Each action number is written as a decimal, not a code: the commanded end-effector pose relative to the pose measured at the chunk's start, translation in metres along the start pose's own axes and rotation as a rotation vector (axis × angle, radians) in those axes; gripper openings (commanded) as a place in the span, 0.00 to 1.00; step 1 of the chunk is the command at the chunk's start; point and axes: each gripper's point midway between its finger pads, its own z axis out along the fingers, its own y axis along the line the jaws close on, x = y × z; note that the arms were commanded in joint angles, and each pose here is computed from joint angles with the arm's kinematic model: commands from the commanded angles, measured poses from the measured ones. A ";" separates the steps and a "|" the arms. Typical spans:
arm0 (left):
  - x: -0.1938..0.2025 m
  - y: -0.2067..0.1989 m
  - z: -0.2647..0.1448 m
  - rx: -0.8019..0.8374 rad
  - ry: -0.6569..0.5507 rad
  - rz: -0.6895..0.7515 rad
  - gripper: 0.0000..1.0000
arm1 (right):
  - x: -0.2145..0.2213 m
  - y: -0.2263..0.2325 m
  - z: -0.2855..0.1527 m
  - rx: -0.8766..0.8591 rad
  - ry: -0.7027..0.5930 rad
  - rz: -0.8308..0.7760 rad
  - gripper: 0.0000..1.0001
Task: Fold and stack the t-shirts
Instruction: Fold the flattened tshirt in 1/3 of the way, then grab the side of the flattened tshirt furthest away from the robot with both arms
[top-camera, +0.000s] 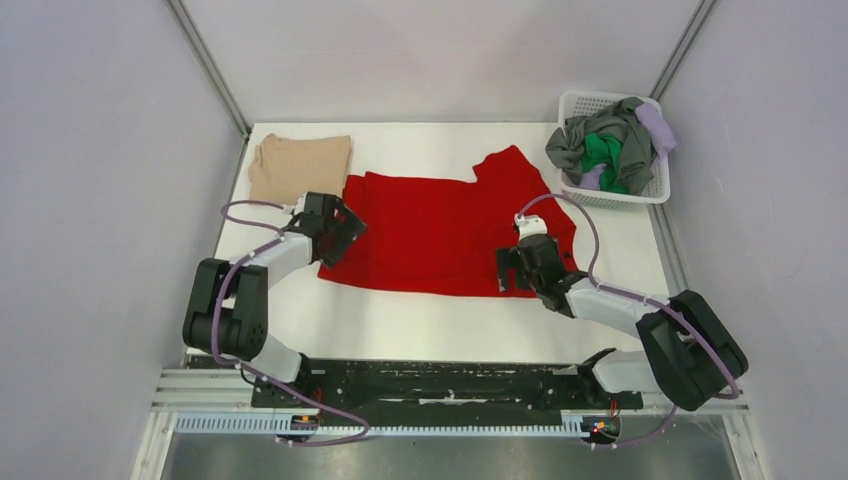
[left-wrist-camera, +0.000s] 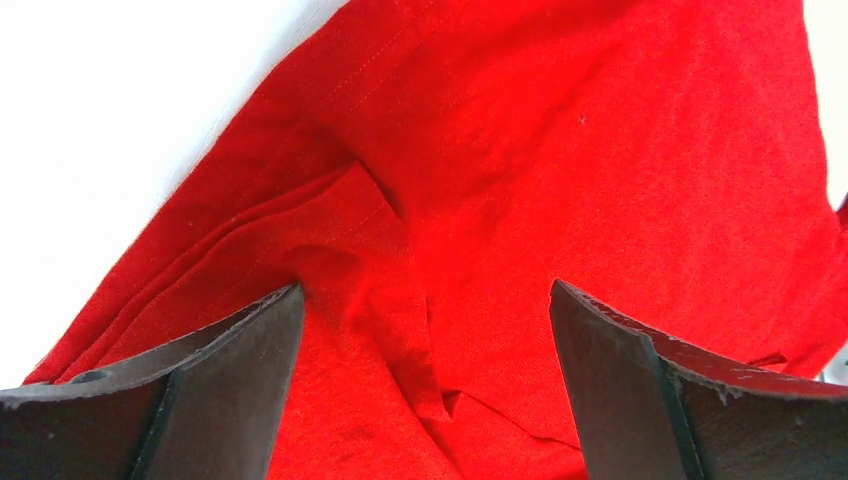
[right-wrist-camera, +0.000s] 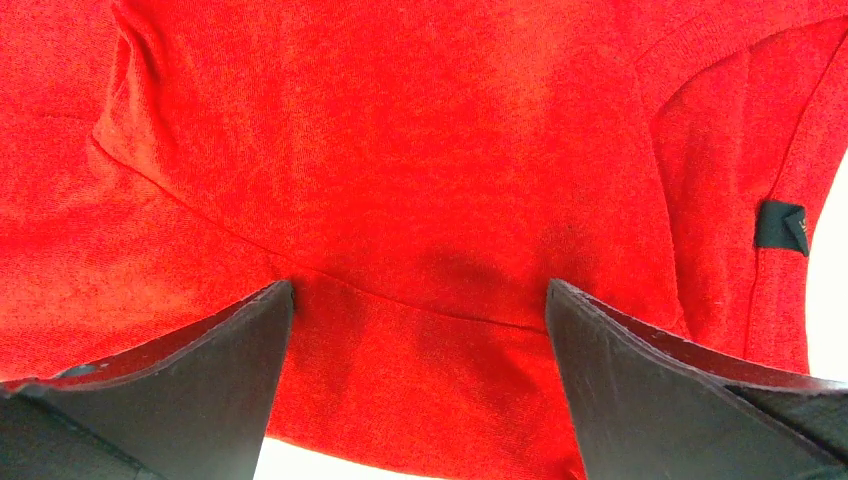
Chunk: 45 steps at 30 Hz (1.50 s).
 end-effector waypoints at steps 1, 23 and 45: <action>0.044 0.055 -0.005 -0.118 0.116 0.036 1.00 | 0.041 -0.009 -0.007 0.016 0.075 0.024 0.98; 0.100 0.120 -0.086 -0.048 0.105 -0.081 1.00 | 0.121 -0.008 -0.065 -0.076 0.253 0.167 0.98; 0.080 0.124 -0.095 -0.112 0.027 -0.060 1.00 | 0.127 0.007 -0.096 -0.118 0.274 0.360 0.98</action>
